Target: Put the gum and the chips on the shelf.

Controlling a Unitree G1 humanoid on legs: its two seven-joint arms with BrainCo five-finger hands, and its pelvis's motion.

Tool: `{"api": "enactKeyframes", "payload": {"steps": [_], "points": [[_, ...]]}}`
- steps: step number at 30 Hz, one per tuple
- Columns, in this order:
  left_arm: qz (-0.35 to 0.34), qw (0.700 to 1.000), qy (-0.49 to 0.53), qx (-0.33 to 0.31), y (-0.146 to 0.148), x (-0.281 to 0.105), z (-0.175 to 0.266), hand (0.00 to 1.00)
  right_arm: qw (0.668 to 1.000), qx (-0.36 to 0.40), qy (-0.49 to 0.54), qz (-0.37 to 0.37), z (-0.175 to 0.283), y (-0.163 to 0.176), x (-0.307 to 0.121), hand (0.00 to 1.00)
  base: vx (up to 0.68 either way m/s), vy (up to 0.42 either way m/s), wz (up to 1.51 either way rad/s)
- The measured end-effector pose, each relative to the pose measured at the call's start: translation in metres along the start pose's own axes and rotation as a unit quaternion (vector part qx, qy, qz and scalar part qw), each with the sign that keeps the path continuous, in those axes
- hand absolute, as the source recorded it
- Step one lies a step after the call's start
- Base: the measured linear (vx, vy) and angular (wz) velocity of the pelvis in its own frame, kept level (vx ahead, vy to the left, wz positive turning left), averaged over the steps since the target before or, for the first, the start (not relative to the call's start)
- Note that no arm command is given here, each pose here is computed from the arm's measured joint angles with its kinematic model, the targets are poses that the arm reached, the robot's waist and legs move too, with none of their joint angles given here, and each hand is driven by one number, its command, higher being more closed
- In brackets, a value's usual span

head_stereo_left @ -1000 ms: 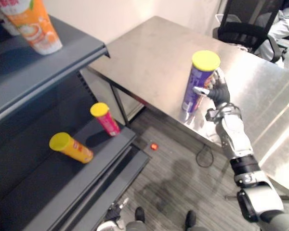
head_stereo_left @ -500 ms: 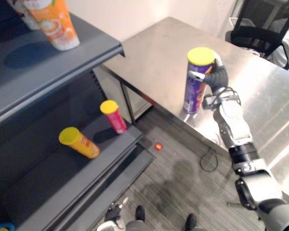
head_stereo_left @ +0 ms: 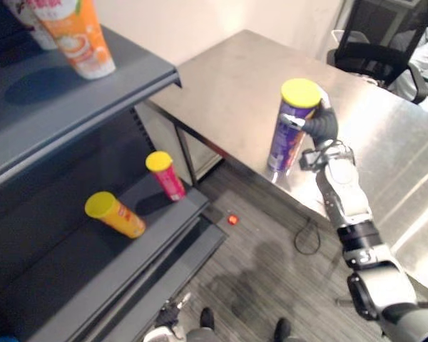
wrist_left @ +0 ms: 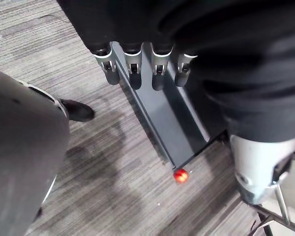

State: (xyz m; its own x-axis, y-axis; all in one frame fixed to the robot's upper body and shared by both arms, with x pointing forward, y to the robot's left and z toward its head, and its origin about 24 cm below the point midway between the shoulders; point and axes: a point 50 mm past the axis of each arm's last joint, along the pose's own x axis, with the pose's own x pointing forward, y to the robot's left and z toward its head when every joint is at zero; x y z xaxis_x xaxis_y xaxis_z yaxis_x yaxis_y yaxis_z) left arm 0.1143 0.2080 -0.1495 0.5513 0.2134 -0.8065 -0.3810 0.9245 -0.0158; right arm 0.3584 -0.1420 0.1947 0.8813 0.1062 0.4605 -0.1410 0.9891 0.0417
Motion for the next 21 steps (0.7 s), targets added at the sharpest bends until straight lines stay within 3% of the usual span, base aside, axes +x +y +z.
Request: {"api": "enactKeyframes", "payload": {"steps": [6, 14, 21], "points": [[0.003, 1.000, 0.001, -0.002, 0.001, 0.000, -0.001, 0.00, 1.000, 0.006, -0.021, -0.014, 0.006, -0.006, -0.018, 1.00, -0.03, -0.024, -0.12], [0.013, 1.000, 0.006, 0.009, 0.008, -0.002, -0.004, 0.00, 0.990, 0.012, -0.136, -0.047, 0.054, -0.027, -0.039, 1.00, -0.03, -0.023, -0.13], [0.022, 0.999, 0.016, 0.024, 0.015, -0.004, -0.010, 0.00, 0.987, 0.015, -0.148, -0.054, 0.057, -0.036, -0.064, 1.00, -0.02, -0.017, -0.09]]}}
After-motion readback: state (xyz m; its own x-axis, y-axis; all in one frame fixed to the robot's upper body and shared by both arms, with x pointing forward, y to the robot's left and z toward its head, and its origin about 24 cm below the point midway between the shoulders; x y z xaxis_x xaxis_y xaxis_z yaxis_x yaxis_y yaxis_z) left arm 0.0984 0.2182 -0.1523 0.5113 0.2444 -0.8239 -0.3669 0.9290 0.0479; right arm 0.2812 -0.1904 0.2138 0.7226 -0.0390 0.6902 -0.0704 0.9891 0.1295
